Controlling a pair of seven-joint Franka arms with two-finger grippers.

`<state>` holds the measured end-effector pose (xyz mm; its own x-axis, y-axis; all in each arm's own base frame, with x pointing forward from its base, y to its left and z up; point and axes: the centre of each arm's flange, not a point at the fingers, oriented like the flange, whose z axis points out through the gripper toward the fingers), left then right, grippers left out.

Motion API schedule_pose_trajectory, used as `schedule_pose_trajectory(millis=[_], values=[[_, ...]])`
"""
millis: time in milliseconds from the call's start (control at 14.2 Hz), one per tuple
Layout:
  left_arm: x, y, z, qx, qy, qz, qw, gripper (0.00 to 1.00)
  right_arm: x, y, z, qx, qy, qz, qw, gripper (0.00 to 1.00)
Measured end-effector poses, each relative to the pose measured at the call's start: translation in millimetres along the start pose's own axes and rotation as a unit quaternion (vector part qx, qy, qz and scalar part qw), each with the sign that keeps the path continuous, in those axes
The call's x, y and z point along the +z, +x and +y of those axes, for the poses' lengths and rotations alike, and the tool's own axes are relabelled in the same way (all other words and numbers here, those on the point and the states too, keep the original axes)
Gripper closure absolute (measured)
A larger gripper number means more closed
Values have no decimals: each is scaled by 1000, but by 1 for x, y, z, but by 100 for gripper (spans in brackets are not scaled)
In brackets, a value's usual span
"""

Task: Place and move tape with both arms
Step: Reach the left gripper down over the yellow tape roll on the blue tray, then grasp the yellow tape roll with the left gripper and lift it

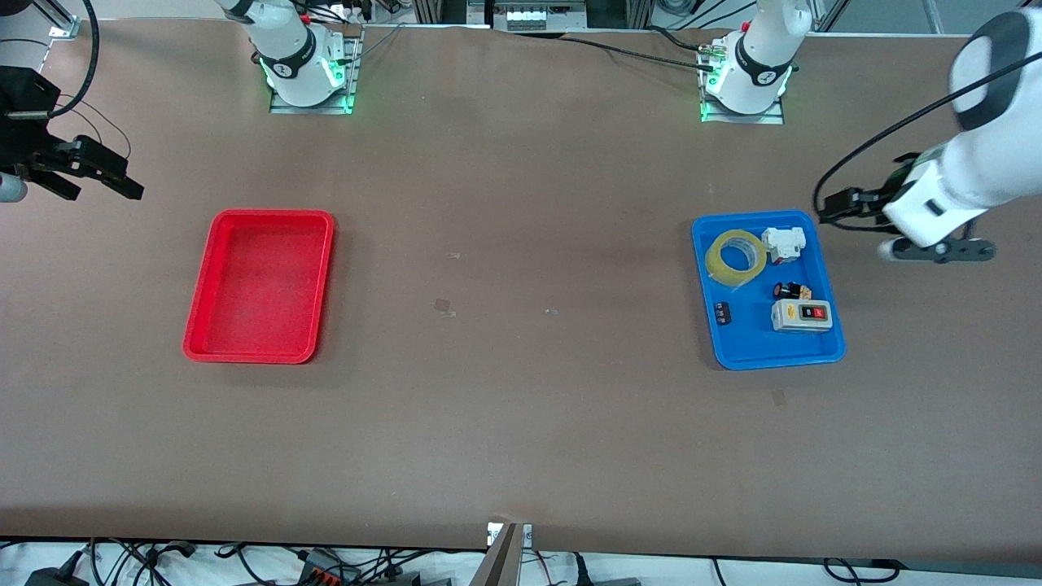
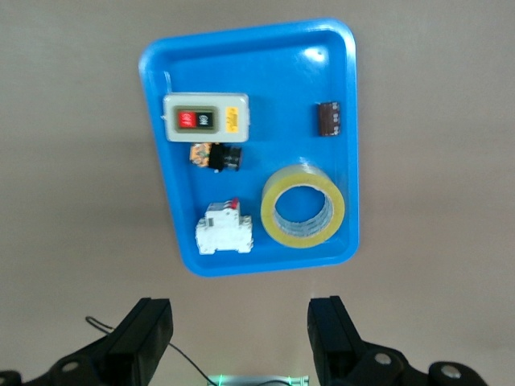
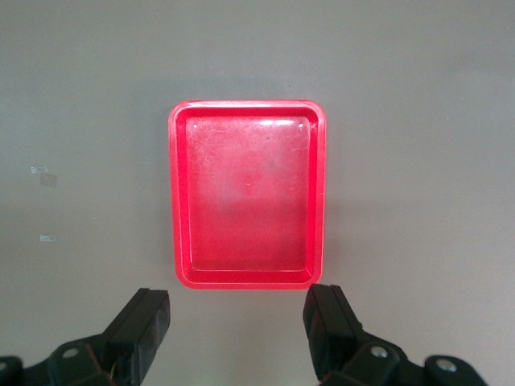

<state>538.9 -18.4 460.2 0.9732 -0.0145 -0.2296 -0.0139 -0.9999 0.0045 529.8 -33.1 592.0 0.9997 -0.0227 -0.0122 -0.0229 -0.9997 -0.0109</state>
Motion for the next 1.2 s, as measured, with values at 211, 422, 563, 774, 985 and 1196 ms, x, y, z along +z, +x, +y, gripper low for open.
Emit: schedule_pose_trajectory(millis=[211,422,563,774,985,1196], values=[[63,0,8,19,2,5,1000,0,0,0,0,0,0,-1,1000,0],[120,-7,6,24,2,22,999,0,0,0,-1,-1,0,-1,1000,0],[150,-14,5,26,2,34,999,0,0,0,-1,-1,0,-1,1000,0],[190,-19,4,26,1,47,999,0,1,0,-1,-1,0,-1,1000,0],[220,-15,5,22,-4,37,999,0,1,0,-1,-1,0,-1,1000,0],[247,-11,6,-12,-39,19,999,0,1,0,-2,-2,0,-1,1000,0]])
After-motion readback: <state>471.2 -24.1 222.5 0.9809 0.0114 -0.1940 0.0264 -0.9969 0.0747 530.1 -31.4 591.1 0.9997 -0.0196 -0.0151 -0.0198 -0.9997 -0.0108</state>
